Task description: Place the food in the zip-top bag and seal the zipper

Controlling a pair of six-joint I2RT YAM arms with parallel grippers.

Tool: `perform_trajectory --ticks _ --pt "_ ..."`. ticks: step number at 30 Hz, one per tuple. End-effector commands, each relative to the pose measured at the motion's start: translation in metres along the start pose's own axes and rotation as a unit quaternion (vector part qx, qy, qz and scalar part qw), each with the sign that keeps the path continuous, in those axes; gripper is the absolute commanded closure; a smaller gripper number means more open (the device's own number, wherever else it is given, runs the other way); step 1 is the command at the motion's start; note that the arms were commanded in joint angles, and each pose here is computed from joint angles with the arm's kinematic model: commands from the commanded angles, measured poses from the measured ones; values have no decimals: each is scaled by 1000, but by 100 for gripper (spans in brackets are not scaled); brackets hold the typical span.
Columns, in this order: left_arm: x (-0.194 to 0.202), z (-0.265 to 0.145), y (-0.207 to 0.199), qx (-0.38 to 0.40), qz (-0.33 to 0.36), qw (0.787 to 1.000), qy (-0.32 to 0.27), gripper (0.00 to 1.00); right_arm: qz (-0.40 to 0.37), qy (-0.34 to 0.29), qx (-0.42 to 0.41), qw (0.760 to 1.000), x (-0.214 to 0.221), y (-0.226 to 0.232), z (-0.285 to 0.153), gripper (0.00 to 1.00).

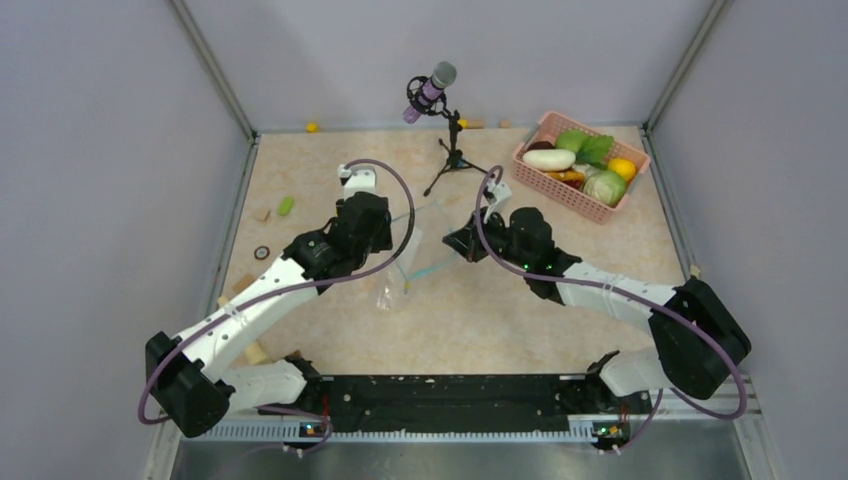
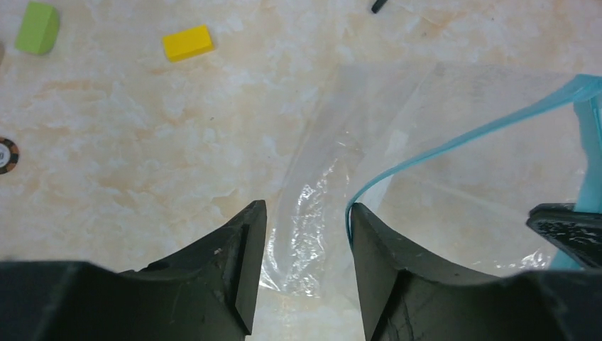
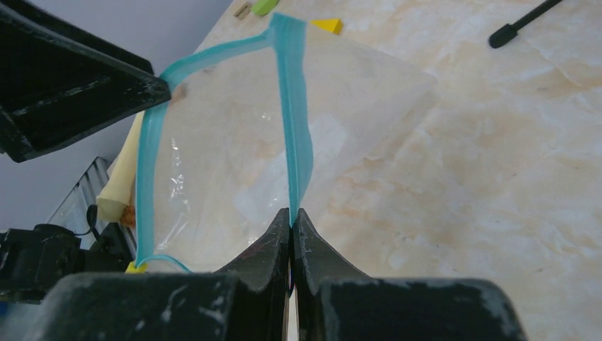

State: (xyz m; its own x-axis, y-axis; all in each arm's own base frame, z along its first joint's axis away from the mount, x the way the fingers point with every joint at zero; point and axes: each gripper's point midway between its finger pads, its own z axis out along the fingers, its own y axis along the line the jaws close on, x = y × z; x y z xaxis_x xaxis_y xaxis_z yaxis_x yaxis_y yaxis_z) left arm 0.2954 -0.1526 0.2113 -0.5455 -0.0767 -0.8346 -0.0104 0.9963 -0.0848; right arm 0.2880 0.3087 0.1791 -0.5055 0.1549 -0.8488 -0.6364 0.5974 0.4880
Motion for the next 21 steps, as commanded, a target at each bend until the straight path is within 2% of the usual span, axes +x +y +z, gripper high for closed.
perform_trajectory --ticks 1,10,12,14,17,18,21 --pt "-6 0 -27 61 4 998 10 47 -17 -46 -54 997 -26 41 13 100" --pt "12 3 -50 114 2 992 51 46 1 -61 -35 998 -37 40 16 100" --pt "12 6 -45 100 2 994 50 49 2 -62 -36 997 -37 40 14 100" --pt "11 8 -34 65 2 997 47 61 0 -57 -26 998 -35 37 11 100" --pt "1 8 -13 2 1 999 32 93 -3 -38 26 999 -28 17 9 100" --pt "-5 7 -6 -17 -2 1000 21 100 -3 -29 41 999 -25 10 8 100" --pt "-16 2 14 -74 -10 997 0 100 2 -8 73 997 -18 -8 4 100"
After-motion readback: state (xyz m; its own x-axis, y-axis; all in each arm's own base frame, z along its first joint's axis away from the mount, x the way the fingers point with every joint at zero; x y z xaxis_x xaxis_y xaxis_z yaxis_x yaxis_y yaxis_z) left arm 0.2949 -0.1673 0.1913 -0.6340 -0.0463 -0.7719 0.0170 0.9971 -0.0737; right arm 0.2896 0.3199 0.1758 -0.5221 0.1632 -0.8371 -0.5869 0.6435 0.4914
